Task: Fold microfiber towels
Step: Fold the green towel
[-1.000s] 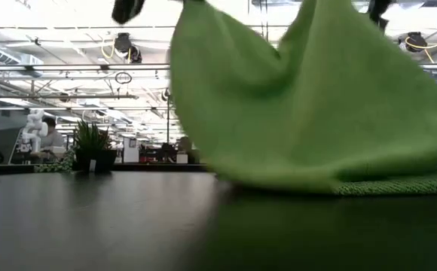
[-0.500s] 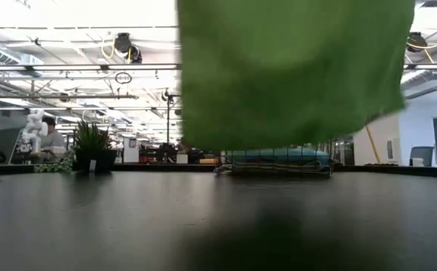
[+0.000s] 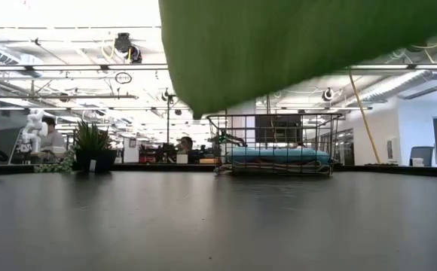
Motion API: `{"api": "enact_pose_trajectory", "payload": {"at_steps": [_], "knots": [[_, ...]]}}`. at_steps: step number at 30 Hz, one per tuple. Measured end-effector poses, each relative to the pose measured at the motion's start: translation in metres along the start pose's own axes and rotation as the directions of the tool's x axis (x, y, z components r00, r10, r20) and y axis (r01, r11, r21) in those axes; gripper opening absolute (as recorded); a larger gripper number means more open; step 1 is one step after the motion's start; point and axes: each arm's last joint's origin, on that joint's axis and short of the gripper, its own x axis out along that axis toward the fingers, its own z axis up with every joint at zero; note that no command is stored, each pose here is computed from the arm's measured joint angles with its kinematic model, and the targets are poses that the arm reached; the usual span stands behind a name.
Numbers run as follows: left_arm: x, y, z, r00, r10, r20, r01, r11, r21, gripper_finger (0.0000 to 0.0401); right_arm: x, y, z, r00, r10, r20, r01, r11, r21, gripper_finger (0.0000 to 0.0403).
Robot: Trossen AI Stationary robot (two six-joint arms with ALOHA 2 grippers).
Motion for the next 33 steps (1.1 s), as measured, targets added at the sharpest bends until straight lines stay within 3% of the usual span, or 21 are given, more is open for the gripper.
{"api": "enact_pose_trajectory", "payload": {"at_steps": [4,7,10,17,23,30,33], "knots": [[-0.005,0.000,-0.010,0.999,0.044,-0.001,-0.044,0.998,0.045,0.0000,-0.001,0.001,-0.005,0.998,-0.061,-0.010,0.060,0.996,-0.071,0.0000],[-0.007,0.009,-0.015,0.990,0.139,-0.019,-0.138,0.989,0.048,0.0000,-0.011,-0.010,-0.014,0.973,-0.228,-0.037,0.224,0.971,-0.087,0.0000],[-0.009,0.024,-0.020,0.965,0.257,-0.057,-0.254,0.965,0.061,0.0000,-0.023,-0.027,-0.023,0.918,-0.394,-0.052,0.389,0.918,-0.076,0.0000],[0.002,0.066,-0.007,0.848,0.528,-0.046,-0.515,0.842,0.162,0.0000,-0.057,-0.071,-0.035,0.771,-0.636,-0.034,0.632,0.770,-0.086,0.0000],[0.029,0.090,0.008,0.796,0.603,-0.047,-0.575,0.778,0.252,0.0000,-0.086,-0.105,-0.031,0.689,-0.725,0.023,0.723,0.683,-0.104,0.0000],[0.069,0.132,0.019,0.691,0.722,-0.029,-0.674,0.658,0.335,0.0002,-0.127,-0.131,-0.025,0.521,-0.853,0.028,0.848,0.515,-0.124,0.0000],[0.081,0.150,0.027,0.644,0.765,-0.010,-0.705,0.599,0.379,0.0002,-0.137,-0.127,-0.015,0.513,-0.856,0.064,0.854,0.503,-0.132,0.0000]]}}
